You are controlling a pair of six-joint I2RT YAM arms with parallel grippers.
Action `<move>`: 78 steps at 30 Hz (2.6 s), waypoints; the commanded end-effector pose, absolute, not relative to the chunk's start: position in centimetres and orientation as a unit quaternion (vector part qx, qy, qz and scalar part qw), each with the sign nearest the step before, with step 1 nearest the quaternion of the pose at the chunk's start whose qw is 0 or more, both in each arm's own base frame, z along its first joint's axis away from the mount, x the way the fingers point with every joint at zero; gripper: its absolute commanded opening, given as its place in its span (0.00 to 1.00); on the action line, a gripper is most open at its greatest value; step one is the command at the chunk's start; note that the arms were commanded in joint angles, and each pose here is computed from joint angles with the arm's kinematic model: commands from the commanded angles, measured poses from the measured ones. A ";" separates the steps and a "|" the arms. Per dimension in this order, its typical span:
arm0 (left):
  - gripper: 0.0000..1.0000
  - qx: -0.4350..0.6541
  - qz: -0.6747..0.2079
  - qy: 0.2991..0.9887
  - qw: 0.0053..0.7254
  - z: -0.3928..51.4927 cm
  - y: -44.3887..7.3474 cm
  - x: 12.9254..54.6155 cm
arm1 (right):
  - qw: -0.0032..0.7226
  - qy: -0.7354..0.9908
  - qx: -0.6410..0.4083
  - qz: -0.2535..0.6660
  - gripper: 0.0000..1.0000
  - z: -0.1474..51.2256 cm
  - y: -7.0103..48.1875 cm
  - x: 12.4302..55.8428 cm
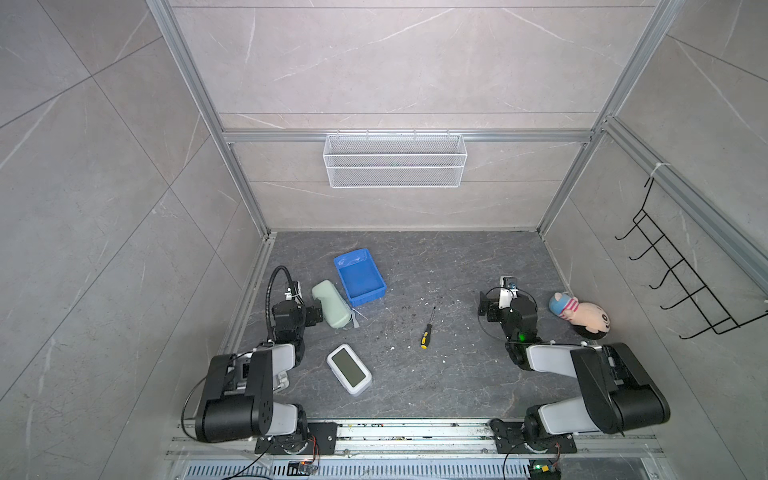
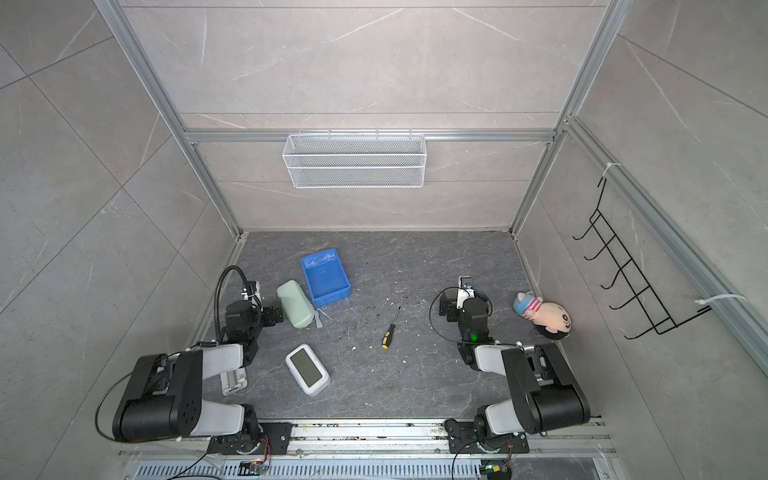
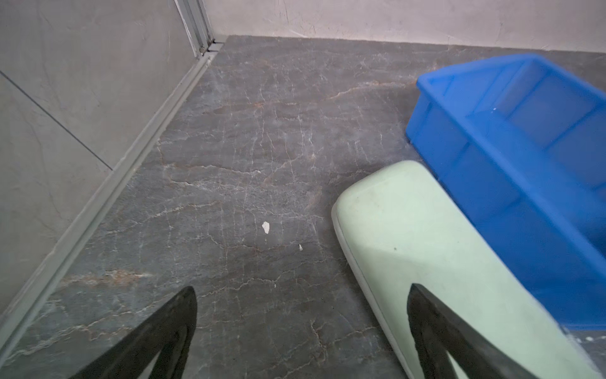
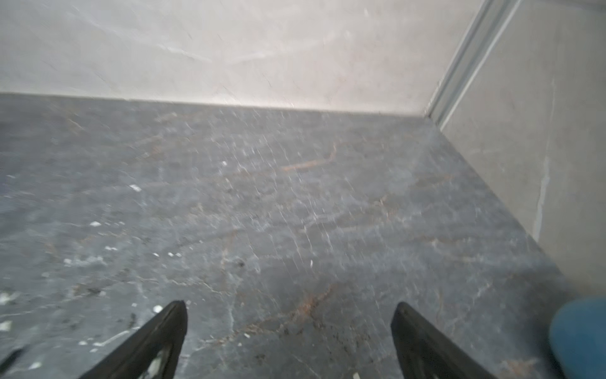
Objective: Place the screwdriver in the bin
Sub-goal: 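Reach the left gripper over the yellow-and-black screwdriver while the right arm shifts inward, then lower the left gripper and close it on the screwdriver handle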
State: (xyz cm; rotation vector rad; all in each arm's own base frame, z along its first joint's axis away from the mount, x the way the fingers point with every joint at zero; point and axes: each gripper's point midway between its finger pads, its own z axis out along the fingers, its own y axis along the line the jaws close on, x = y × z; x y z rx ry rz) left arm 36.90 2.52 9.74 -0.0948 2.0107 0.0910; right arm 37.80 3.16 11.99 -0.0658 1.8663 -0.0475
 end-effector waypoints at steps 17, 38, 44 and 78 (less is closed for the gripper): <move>1.00 0.055 -0.034 0.869 0.490 19.5 -12.1 35.1 | 0.508 0.831 -0.200 0.105 0.99 22.9 8.7 27.3; 1.00 0.036 -0.114 0.966 0.228 12.4 -30.9 29.0 | 0.437 0.781 -0.416 0.160 0.99 24.5 12.1 17.6; 1.00 0.078 -0.079 0.985 0.136 9.0 -33.9 26.8 | 0.433 0.781 -0.423 0.153 0.99 24.1 11.9 17.0; 0.40 0.126 0.007 0.991 0.055 1.3 -35.6 26.4 | 0.417 0.784 -0.430 0.163 0.99 23.0 12.2 16.8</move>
